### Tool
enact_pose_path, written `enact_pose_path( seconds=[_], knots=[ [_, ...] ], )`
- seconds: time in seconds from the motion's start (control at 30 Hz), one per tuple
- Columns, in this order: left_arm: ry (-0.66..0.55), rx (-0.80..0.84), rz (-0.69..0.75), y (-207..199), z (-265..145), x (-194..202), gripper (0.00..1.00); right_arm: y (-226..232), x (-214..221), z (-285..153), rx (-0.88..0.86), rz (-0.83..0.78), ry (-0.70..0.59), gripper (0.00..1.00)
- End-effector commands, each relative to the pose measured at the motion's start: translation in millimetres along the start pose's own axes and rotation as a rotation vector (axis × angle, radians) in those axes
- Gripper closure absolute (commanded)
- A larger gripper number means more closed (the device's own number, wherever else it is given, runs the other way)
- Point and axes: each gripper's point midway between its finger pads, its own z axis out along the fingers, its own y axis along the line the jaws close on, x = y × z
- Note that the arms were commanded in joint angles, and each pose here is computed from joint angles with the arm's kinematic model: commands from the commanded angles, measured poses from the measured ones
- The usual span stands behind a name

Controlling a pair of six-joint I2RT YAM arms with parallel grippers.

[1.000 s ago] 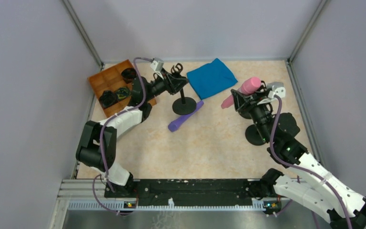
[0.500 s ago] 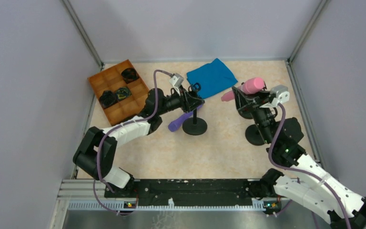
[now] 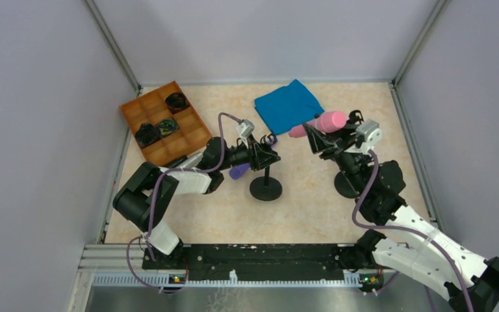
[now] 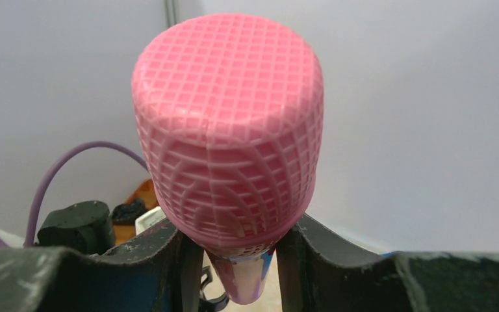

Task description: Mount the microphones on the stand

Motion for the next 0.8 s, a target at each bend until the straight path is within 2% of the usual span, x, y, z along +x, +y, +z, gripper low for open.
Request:
enact_pose_path(
  seconds=[0.0, 0.33, 0.77],
  knots=[
    [-0.119, 0.078, 0.107, -21.0, 5.5, -32.5, 1.0, 21.3, -19.3, 12.1, -0.118, 0.011, -0.061, 1.0],
    [-0.09, 0.008, 0.117, -12.9, 8.6, -24.6, 1.0, 32.2, -10.4, 28.6, -0.156, 0.09, -0.072, 1.0],
    [-0.085, 0.052, 0.117, -19.0, 11.0, -19.5, 1.0, 31.0, 15.2, 32.2, -0.14, 0.101, -0.02, 1.0]
  ],
)
